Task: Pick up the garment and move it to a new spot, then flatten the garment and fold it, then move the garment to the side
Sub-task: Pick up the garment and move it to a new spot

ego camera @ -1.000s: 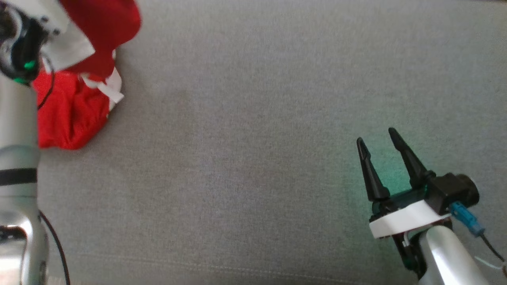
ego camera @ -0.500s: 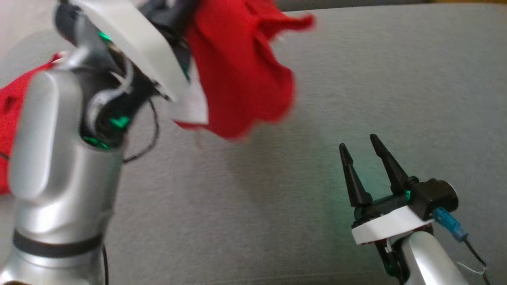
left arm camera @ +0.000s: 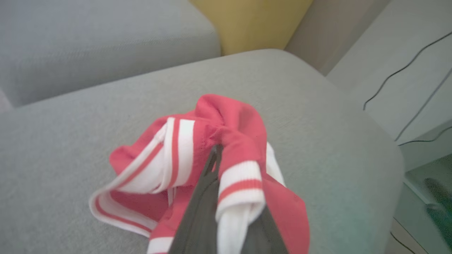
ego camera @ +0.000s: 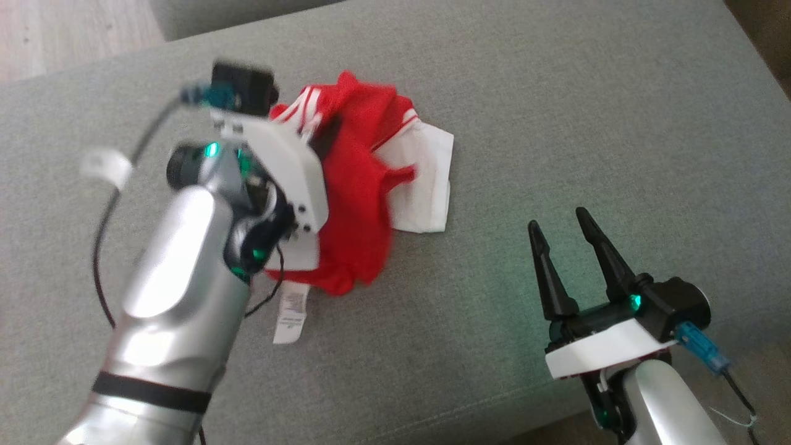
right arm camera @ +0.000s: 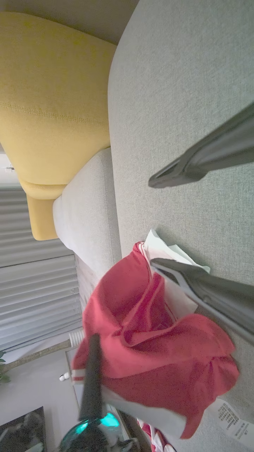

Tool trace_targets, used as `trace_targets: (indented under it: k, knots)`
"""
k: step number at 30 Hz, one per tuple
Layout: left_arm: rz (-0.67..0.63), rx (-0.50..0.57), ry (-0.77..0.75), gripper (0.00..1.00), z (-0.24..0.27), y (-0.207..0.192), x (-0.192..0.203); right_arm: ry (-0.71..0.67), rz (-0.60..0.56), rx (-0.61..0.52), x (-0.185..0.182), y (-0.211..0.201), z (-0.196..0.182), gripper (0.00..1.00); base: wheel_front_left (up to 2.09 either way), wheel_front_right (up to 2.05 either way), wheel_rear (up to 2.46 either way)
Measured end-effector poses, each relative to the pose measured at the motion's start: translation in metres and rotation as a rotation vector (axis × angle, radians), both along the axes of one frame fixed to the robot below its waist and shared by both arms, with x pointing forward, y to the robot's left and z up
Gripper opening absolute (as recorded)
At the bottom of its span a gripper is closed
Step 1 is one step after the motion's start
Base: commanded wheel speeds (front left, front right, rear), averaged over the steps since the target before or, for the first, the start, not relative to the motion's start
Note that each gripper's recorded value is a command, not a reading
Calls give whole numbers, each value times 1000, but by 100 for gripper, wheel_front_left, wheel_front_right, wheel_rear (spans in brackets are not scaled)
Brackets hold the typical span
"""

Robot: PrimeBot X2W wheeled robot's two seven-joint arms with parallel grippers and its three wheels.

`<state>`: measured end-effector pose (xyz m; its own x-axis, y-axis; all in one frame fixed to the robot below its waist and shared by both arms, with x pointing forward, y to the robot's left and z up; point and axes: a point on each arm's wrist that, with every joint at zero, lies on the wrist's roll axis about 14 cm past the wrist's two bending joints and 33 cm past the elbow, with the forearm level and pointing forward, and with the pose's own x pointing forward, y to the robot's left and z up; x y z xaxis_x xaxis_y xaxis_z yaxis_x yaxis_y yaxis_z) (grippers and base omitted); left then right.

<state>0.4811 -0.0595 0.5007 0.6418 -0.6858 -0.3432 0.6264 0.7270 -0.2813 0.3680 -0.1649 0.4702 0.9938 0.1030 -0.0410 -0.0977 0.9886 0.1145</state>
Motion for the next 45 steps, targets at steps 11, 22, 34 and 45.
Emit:
trace_targets:
  k: [11, 22, 34, 45]
  knots:
    - [242, -23, -169, 100, -30, 40, 7, -16, 47, 8, 11, 17, 3, 100, 0, 0, 0]
    - [524, -7, -288, 100, -32, 123, -43, -35, 135, -2, 15, 43, 6, 100, 0, 0, 0]
    - [790, 88, -327, 100, -39, 206, -135, -30, 185, -38, 0, 55, 4, 100, 0, 0, 0]
    - [835, 104, -402, 100, -22, 228, -157, -4, 194, -59, -11, 56, -4, 100, 0, 0, 0]
